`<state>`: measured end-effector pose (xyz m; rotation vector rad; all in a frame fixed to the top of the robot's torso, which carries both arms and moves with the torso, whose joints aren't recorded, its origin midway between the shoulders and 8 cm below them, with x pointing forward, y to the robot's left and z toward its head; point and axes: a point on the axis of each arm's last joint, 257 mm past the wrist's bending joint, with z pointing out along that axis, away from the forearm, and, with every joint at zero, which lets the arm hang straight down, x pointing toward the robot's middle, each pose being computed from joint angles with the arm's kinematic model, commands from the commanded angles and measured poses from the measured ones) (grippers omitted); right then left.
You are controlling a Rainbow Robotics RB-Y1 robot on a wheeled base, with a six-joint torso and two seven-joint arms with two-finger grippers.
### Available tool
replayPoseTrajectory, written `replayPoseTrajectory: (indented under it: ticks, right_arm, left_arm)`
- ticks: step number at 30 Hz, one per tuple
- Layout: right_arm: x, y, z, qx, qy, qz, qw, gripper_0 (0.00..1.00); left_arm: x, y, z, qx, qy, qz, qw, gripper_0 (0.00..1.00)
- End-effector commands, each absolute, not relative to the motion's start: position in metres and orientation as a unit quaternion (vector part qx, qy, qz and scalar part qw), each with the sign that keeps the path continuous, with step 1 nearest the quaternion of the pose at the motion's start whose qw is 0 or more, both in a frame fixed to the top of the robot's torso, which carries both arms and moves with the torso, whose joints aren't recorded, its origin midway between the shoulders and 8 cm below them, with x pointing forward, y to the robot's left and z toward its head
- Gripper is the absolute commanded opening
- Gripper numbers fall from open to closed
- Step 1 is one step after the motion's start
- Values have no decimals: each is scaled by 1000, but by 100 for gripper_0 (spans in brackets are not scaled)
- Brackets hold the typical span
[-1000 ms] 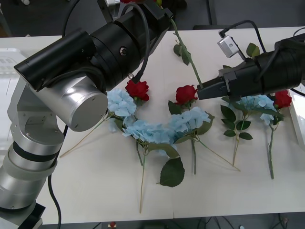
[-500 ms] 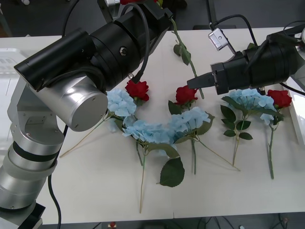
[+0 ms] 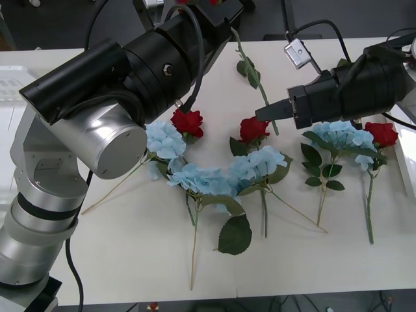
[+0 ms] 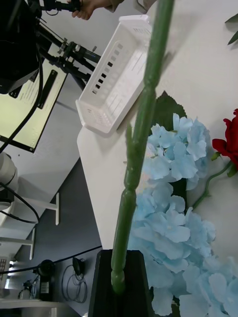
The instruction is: Place the red flowers into the right box and the blue flowers into the left box. If a person shows an open palm, hand one flower to the person first, then continue sorting.
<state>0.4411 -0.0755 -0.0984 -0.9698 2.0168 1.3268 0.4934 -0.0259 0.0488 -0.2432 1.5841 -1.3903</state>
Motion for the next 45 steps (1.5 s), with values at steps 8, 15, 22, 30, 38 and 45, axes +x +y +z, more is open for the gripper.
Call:
replayPoseTrajectory:
  ticks: [8, 15, 22, 30, 38, 45]
  right_arm:
    - [472, -146, -79, -311, 797, 439, 275, 0]
    - [518, -265, -86, -220, 855, 350, 314, 0]
    - [535, -389, -74, -154, 894, 232, 350, 0]
    - [521, -505, -85, -50, 922, 157, 352, 0]
    - [492, -611, -125, -18, 936, 47, 349, 0]
    - [474, -658, -175, 2, 940, -26, 341, 0]
  left_arm:
    - [476, -42, 85, -66, 627, -590, 505, 100]
    - [476, -42, 85, -66, 627, -590, 505, 100]
    - [476, -42, 85, -66, 627, -590, 505, 100]
    - [476, -42, 85, -66, 627, -590, 505, 100]
    - [494, 1, 77, -61, 642, -543, 537, 100]
    - [499, 41, 55, -33, 678, -501, 536, 100]
